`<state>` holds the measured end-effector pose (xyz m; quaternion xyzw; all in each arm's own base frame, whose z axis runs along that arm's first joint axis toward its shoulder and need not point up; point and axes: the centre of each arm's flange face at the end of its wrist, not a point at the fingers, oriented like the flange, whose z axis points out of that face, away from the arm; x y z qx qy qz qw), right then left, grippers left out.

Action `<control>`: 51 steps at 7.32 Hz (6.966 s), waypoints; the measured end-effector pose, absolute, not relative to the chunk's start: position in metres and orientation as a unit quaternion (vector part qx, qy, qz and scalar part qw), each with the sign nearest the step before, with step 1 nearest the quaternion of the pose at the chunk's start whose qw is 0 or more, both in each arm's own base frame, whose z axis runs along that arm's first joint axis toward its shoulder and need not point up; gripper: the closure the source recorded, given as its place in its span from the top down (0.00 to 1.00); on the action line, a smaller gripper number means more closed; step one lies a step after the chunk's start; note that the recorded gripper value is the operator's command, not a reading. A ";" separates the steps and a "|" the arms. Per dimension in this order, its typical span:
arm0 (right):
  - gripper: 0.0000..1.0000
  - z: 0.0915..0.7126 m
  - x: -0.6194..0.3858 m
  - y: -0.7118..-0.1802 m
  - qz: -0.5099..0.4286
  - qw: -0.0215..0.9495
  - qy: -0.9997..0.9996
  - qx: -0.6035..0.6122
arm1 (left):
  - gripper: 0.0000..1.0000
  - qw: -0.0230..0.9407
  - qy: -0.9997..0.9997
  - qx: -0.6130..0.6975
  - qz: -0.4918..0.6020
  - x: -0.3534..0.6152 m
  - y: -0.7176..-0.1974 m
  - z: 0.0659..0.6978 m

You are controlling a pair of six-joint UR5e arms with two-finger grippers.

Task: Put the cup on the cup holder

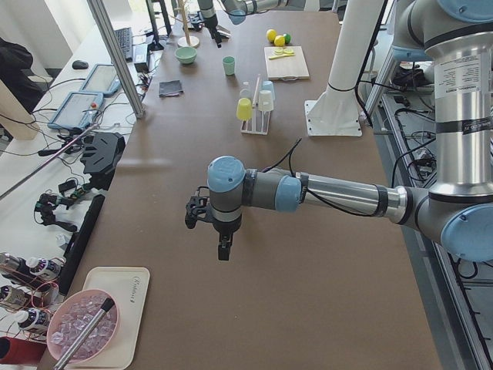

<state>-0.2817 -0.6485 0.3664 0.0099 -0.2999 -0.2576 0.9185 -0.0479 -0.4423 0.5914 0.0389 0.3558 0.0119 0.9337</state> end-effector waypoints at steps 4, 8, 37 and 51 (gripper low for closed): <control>1.00 0.345 -0.382 -0.665 -0.377 0.894 -0.238 -0.034 | 0.98 0.934 0.355 0.039 0.012 -0.048 -0.442 0.592; 1.00 0.358 -0.449 -0.636 -0.499 0.849 -0.156 -0.073 | 0.98 0.933 0.357 0.025 0.036 -0.021 -0.470 0.570; 0.00 0.418 -0.286 -0.603 -0.542 0.824 -0.163 -0.027 | 0.98 0.882 0.313 -0.249 0.248 0.311 -0.608 0.491; 0.00 0.356 -0.259 -0.565 -0.563 0.782 -0.216 0.156 | 0.97 0.859 0.288 -0.313 0.284 0.364 -0.607 0.534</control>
